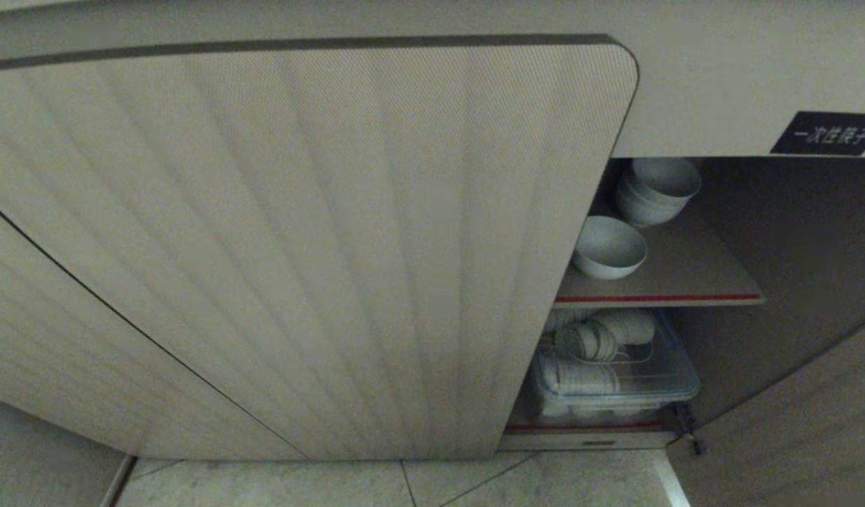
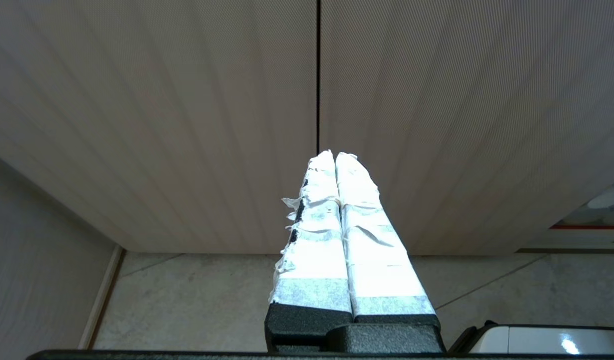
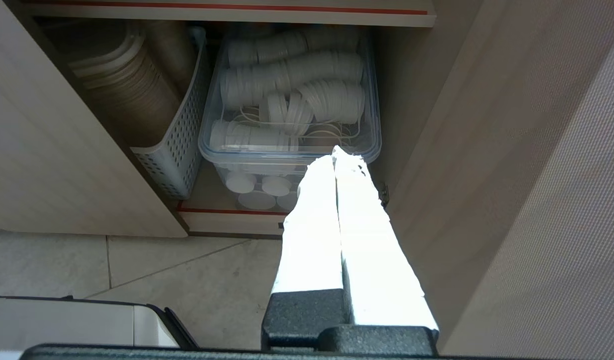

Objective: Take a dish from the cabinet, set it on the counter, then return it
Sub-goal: Close the cabinet door

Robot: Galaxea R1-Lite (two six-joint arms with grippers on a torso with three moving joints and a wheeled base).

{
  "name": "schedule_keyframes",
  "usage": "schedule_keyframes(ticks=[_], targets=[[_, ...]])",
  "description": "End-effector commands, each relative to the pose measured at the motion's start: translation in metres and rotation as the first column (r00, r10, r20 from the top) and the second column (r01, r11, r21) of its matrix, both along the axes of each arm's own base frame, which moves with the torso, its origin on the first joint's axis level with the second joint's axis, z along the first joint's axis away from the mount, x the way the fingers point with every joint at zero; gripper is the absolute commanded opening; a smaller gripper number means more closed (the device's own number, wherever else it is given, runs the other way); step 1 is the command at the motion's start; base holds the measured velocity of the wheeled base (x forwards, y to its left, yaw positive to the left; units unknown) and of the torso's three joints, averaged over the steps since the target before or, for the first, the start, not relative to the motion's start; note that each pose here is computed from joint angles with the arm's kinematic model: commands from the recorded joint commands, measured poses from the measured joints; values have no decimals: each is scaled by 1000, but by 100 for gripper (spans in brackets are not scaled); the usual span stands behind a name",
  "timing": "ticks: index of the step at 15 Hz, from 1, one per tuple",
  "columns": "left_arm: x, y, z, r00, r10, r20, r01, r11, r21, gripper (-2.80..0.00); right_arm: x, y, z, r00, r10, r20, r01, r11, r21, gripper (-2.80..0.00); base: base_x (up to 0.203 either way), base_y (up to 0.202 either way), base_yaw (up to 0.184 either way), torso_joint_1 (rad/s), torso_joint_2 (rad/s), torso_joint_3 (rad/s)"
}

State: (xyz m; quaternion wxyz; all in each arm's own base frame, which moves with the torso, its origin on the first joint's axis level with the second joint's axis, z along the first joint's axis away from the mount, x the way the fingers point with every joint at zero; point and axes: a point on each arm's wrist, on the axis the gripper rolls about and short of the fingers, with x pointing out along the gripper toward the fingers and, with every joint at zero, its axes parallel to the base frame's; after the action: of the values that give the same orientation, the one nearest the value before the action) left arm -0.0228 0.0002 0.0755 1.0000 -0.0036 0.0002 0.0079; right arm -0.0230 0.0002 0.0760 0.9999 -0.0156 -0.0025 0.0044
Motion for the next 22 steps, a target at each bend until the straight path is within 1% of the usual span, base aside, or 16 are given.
schedule_keyframes(ticks=[1,14,16,22], targets=[[0,0,0,1000,1,0,-1,1000,0,-280,0,0,0,1000,0,-1,0,1000,-2,-280,0,0,0,0,0,0],[0,0,0,1000,0,0,0,1000,-2,-280,0,0,0,1000,0,-2,0,1000,-6,-280,0,0,0,0,0,0],[0,0,0,1000,0,1,0,1000,-2,-280,0,0,0,1000,0,-2,0,1000,-6,-280,-130,0,-2,6,1,2],[0,0,0,1000,1,2,-1,1000,-2,-280,0,0,0,1000,-1,-3,1,1000,-10,-280,-195,0,-1,1,3,2]])
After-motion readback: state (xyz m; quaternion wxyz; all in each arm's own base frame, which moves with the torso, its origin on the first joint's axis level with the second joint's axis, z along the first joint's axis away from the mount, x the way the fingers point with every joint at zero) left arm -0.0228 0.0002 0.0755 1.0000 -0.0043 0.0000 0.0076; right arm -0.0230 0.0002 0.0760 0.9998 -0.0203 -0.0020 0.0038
